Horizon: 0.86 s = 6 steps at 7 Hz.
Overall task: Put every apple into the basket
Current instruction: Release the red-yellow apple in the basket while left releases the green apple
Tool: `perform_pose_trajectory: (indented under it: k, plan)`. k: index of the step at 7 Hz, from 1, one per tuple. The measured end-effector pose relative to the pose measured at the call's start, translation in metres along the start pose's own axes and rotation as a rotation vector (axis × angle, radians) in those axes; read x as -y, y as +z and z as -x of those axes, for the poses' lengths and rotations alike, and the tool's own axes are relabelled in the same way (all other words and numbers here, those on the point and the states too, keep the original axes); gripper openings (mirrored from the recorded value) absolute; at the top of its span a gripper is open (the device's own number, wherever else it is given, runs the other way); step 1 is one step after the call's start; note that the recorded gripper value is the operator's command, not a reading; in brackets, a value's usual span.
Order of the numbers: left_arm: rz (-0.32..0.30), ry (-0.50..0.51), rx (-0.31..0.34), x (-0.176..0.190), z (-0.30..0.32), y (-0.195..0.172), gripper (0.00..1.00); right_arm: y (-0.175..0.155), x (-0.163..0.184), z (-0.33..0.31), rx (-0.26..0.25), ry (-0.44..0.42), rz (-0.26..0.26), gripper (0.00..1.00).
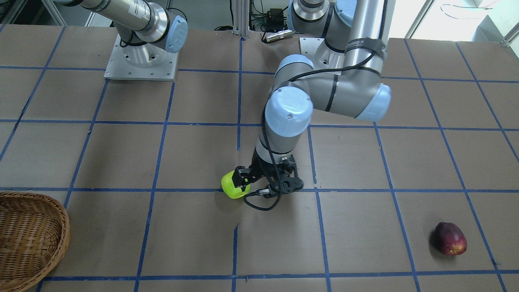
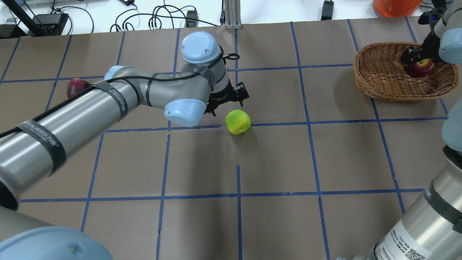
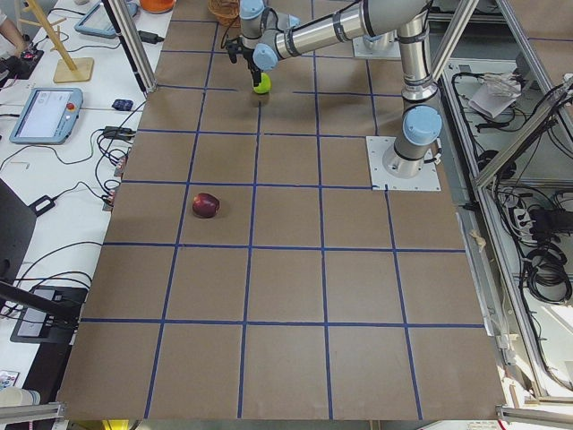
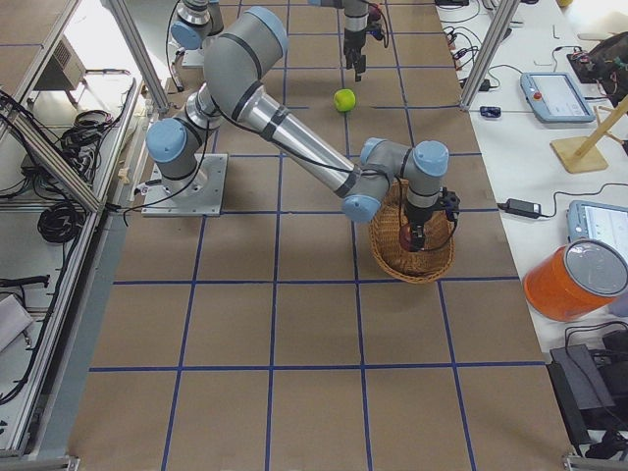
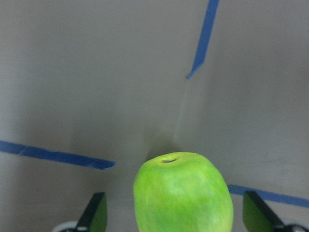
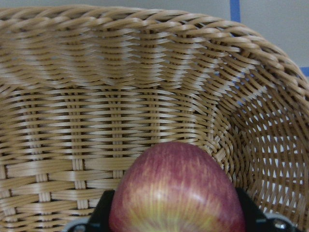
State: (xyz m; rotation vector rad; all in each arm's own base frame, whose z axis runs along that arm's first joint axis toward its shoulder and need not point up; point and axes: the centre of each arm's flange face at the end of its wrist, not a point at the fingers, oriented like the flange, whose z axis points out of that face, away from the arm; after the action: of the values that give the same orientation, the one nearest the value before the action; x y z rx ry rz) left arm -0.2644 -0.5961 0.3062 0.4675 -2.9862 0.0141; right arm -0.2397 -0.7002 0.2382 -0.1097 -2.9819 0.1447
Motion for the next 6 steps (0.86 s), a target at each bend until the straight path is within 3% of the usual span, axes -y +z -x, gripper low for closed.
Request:
perform_pose_trajectory:
  k: [1, 2, 4, 6]
  plan:
    - [0.015, 0.037, 0.015, 0.048, 0.047, -0.048, 1.00, 0.007, 0.000, -0.009, -0.003, 0.010, 0.003, 0.25]
    - [0.014, 0.091, 0.023, 0.093, 0.101, -0.080, 1.00, 0.011, -0.002, -0.018, -0.010, 0.020, 0.009, 0.99]
    - [-0.002, 0.327, 0.074, 0.160, 0.208, -0.089, 1.00, 0.015, -0.005, -0.028, -0.026, 0.031, 0.021, 1.00]
    - [-0.034, 0.585, 0.121, 0.220, 0.323, -0.049, 1.00, -0.004, -0.003, -0.026, -0.028, 0.028, 0.013, 1.00]
